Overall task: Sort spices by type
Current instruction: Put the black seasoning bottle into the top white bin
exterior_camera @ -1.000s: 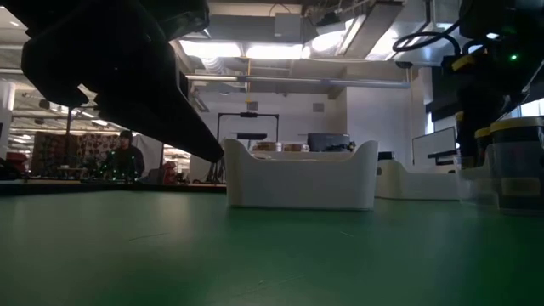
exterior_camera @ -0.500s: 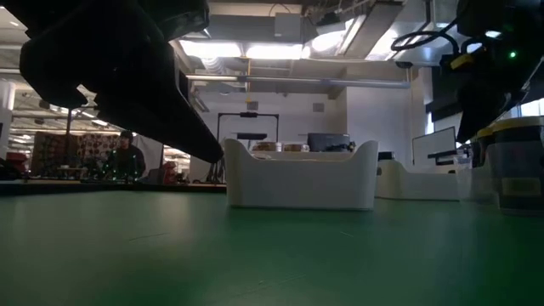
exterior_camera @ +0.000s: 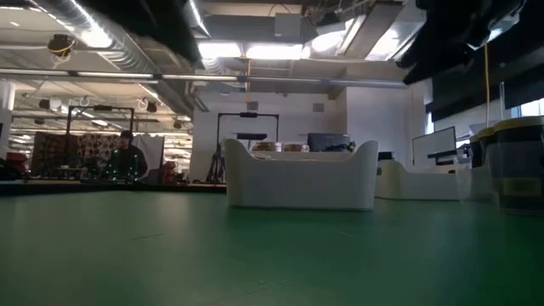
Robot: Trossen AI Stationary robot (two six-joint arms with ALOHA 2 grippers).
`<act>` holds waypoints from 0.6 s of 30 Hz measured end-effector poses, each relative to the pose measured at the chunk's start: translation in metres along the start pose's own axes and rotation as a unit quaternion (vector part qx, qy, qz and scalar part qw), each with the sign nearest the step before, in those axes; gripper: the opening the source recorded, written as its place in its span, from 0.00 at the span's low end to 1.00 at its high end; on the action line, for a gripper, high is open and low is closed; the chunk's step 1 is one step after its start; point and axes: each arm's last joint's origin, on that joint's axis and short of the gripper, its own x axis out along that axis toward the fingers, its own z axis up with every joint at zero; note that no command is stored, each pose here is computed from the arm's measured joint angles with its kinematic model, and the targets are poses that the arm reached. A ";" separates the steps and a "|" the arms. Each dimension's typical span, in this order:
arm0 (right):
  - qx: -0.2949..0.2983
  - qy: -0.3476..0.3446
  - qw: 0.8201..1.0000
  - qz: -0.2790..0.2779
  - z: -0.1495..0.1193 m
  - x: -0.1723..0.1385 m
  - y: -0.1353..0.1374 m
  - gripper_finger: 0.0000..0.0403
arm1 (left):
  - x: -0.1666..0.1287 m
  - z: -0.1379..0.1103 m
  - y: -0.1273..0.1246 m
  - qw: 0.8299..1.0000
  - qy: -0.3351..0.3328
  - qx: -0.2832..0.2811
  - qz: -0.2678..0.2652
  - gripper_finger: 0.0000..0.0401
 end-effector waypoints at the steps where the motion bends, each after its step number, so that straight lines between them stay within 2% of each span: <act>1: -0.005 -0.008 1.000 0.013 -0.002 0.002 0.006 0.71 | -0.003 0.004 -0.002 1.000 -0.001 0.011 -0.007 0.73; 5: -0.030 -0.030 0.998 0.053 -0.008 0.010 0.029 0.71 | -0.020 0.025 -0.005 0.999 0.012 0.042 -0.015 0.73; 8: -0.056 -0.038 0.996 0.065 -0.013 0.018 0.043 0.71 | -0.035 0.039 -0.002 0.998 0.045 0.040 -0.004 0.72; 14: -0.084 -0.034 0.995 0.052 -0.029 0.039 0.063 0.71 | -0.048 0.050 -0.004 0.988 0.155 -0.026 -0.010 0.67; 18: -0.091 -0.013 0.995 0.040 -0.040 0.054 0.069 0.71 | -0.053 0.042 -0.013 0.960 0.251 -0.109 -0.055 0.63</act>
